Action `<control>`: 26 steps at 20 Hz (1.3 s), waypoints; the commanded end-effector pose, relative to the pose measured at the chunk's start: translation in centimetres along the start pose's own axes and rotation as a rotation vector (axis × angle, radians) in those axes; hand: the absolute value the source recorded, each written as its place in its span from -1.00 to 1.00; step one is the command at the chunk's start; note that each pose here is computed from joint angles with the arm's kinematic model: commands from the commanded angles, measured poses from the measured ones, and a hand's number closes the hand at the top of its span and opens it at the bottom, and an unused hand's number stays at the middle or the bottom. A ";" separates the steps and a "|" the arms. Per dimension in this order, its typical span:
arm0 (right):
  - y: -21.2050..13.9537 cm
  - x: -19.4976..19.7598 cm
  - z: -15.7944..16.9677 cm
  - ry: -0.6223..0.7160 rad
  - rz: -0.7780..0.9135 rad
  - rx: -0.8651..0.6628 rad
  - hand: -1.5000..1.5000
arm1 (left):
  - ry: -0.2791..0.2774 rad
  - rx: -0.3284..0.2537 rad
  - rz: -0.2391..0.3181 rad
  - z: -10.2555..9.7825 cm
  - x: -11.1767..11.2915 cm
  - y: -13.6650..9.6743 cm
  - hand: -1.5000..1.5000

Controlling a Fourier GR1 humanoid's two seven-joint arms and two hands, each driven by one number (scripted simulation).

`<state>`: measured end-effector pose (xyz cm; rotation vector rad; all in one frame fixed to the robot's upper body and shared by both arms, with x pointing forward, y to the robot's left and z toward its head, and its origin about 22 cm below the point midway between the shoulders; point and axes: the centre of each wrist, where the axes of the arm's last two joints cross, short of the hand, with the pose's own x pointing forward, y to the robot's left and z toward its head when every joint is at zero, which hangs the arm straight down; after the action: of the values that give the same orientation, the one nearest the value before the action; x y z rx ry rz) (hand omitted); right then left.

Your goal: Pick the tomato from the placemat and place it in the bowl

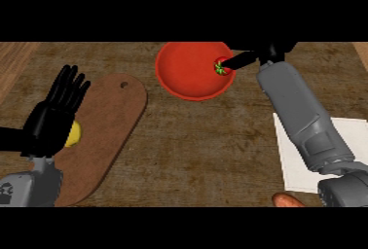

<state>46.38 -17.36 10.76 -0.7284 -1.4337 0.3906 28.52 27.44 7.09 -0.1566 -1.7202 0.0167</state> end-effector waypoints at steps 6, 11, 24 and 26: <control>-4.5 -4.0 -1.1 -0.006 -0.347 -0.230 -1.00 | 0.017 0.034 -0.018 0.9 0.0 1.3 0.00; -8.2 -7.2 -1.5 0.018 -0.383 -0.286 -1.00 | 0.013 0.054 0.000 0.1 0.8 2.0 0.00; -16.9 -18.7 2.5 0.047 -0.381 -0.160 -1.00 | 0.034 0.086 -0.025 2.9 -2.0 1.9 0.00; -17.0 -20.9 4.0 0.062 -0.371 -0.144 -1.00 | 0.021 0.068 -0.026 2.8 -1.4 0.9 0.00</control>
<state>39.15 -39.67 6.88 -0.5843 -1.5355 -0.0511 26.65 29.33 5.48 -0.0826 -1.6911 0.0686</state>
